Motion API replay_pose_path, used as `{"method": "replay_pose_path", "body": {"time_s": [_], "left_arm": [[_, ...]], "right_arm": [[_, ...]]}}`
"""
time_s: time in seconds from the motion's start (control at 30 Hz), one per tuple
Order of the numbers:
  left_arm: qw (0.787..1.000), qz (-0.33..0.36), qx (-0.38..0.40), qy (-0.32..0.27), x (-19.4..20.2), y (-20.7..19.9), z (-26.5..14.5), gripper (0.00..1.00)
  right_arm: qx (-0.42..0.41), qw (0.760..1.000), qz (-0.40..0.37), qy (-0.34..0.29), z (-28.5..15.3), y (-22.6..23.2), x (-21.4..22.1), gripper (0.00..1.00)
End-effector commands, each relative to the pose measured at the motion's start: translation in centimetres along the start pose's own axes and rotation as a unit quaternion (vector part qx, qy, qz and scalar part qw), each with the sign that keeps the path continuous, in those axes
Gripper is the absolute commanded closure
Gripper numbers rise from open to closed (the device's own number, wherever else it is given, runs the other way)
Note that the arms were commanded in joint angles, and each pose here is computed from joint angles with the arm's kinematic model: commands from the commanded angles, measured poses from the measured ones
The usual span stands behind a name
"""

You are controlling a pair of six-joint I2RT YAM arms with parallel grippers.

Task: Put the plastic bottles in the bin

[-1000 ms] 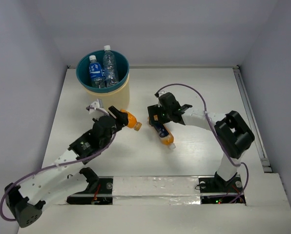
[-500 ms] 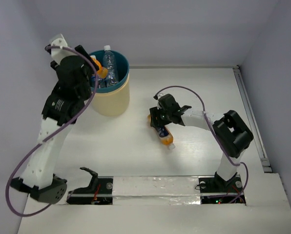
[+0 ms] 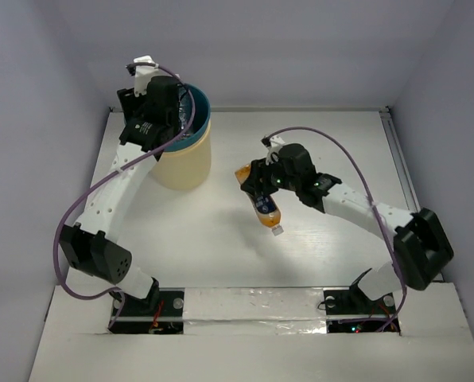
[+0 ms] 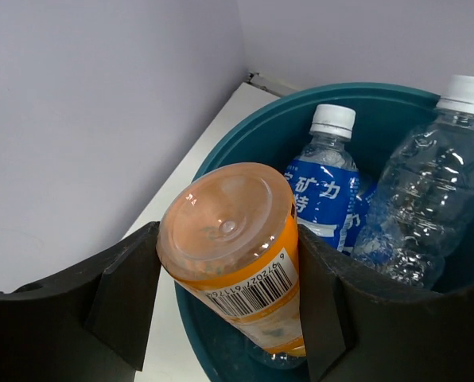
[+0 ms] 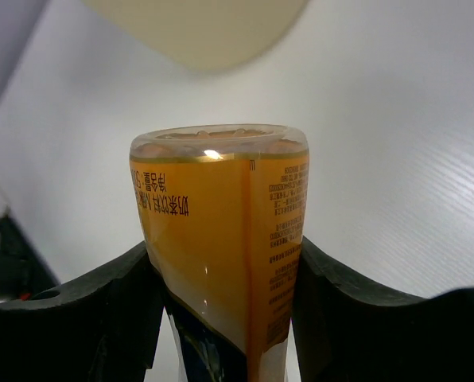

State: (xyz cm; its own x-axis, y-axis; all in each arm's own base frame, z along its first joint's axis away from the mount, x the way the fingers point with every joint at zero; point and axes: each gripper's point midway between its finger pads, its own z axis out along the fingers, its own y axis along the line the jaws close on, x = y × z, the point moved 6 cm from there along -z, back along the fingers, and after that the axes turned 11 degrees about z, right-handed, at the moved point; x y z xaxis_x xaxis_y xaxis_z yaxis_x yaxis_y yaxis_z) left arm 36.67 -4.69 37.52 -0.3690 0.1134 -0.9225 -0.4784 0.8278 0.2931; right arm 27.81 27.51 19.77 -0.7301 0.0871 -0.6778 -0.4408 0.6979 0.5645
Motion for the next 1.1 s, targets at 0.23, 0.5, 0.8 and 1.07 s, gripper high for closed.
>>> {"method": "replay_pose_path", "body": {"time_s": [0.23,0.5,0.8,1.07], "left_arm": [[0.997,-0.059,0.034,-0.034,0.7,-0.2,-0.4,0.05],[0.974,-0.159,0.144,-0.078,-2.7,1.7,-4.8,0.01],[0.926,-0.253,0.236,-0.149,-2.9,7.8,-12.0,0.01],[0.912,-0.258,0.278,-0.154,2.2,9.8,-14.6,0.01]], "right_arm": [[-0.163,0.962,-0.018,-0.218,-10.2,11.2,-12.0,0.48],[-0.221,0.916,0.020,-0.335,-12.3,15.9,-19.5,0.48],[-0.262,0.862,0.085,-0.425,-8.1,18.3,-26.2,0.49],[-0.221,0.846,0.083,-0.478,0.1,19.3,-30.7,0.50]]}}
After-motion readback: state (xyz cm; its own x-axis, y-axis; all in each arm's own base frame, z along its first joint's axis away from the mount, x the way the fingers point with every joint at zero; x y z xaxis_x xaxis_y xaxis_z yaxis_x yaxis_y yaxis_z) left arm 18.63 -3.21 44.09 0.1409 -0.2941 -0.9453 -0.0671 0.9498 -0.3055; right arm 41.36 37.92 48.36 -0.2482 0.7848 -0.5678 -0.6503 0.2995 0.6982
